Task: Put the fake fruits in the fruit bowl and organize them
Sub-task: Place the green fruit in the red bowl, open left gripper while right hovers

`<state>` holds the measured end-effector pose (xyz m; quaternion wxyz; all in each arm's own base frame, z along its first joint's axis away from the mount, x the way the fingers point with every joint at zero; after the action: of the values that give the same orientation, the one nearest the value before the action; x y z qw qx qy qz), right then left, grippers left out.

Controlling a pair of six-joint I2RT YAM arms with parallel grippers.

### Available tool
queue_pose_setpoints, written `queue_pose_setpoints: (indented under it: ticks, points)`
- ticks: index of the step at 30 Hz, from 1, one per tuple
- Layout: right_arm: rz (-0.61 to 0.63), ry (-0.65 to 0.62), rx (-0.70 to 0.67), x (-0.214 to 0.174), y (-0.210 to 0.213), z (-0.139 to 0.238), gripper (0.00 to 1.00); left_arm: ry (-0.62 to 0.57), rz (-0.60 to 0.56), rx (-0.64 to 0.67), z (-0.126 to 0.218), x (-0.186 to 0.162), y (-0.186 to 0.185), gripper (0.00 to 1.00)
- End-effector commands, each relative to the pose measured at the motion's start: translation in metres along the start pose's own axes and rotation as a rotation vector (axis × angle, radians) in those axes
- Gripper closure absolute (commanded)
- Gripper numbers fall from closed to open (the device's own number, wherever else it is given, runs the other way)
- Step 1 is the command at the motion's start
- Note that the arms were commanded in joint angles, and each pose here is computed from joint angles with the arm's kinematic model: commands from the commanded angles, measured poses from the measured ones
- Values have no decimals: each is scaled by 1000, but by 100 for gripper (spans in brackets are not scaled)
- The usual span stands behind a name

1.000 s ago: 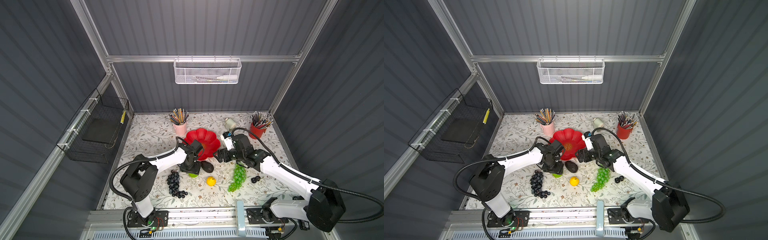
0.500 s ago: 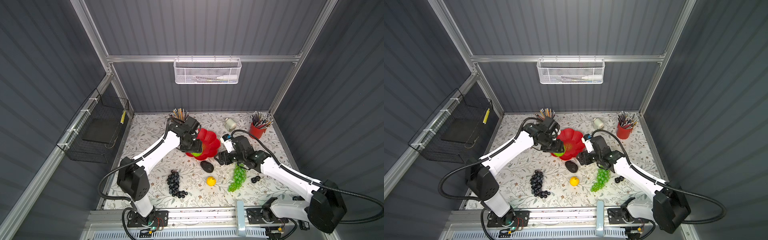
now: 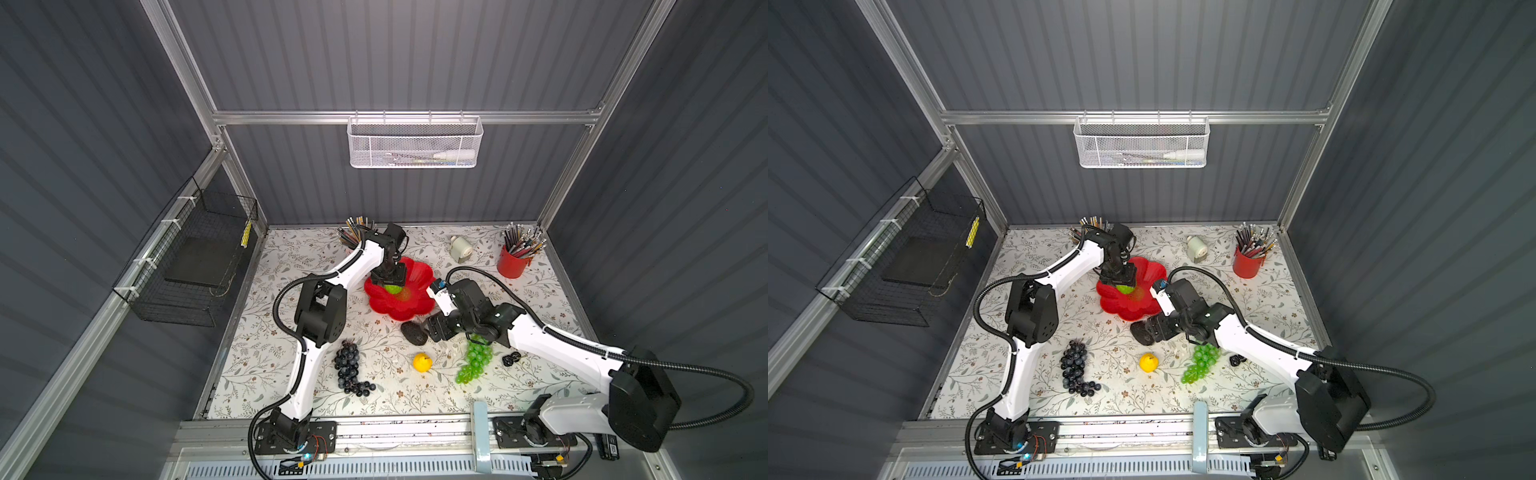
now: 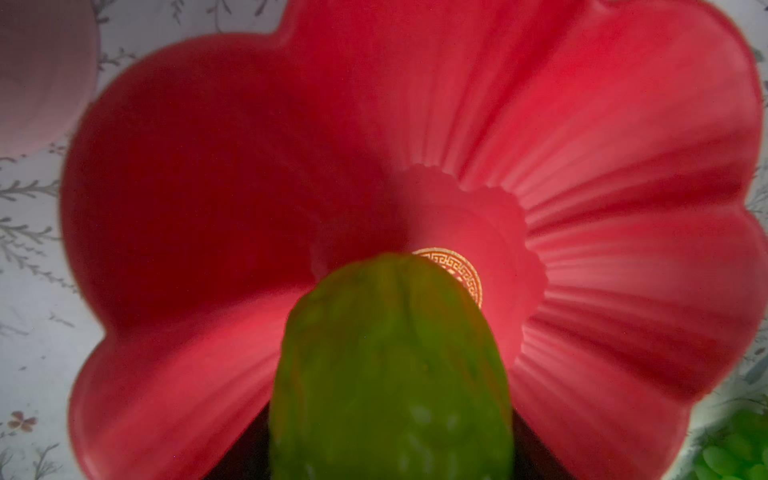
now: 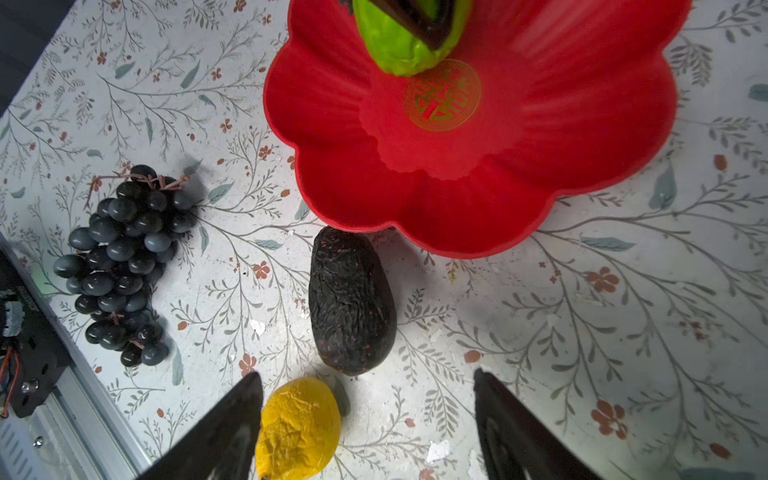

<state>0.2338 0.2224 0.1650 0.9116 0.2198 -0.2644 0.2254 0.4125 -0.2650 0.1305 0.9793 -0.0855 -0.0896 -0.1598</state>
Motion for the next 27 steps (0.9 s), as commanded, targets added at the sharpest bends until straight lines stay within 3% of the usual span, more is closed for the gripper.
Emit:
queue_pose_setpoints:
  ticks: [1, 15, 18, 27]
  points:
    - [54, 2, -20, 5, 7, -2, 19, -31, -18, 11, 2, 10, -3, 53]
    - [105, 54, -10, 0, 16, -28, 16, -57, -4, 30, -26, 24, -1, 45]
    - [112, 54, 0, 1, 20, -32, 16, -55, -7, 30, -27, 23, 0, 34]
    - [121, 86, 7, -5, 23, -47, 17, -67, -7, 23, -29, 24, -1, 17]
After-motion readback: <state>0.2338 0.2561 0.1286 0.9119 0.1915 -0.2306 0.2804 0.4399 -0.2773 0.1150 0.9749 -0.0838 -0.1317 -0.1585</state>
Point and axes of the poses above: each gripper's point midway between its finger pads, its own z axis back along the fingers, its own y axis along the line the jaws close on, x = y × z, the point moved 6 cm from there along z, back along the fingers, and after that the axes turned 5 degrees about -z, right-handed, at the moved point
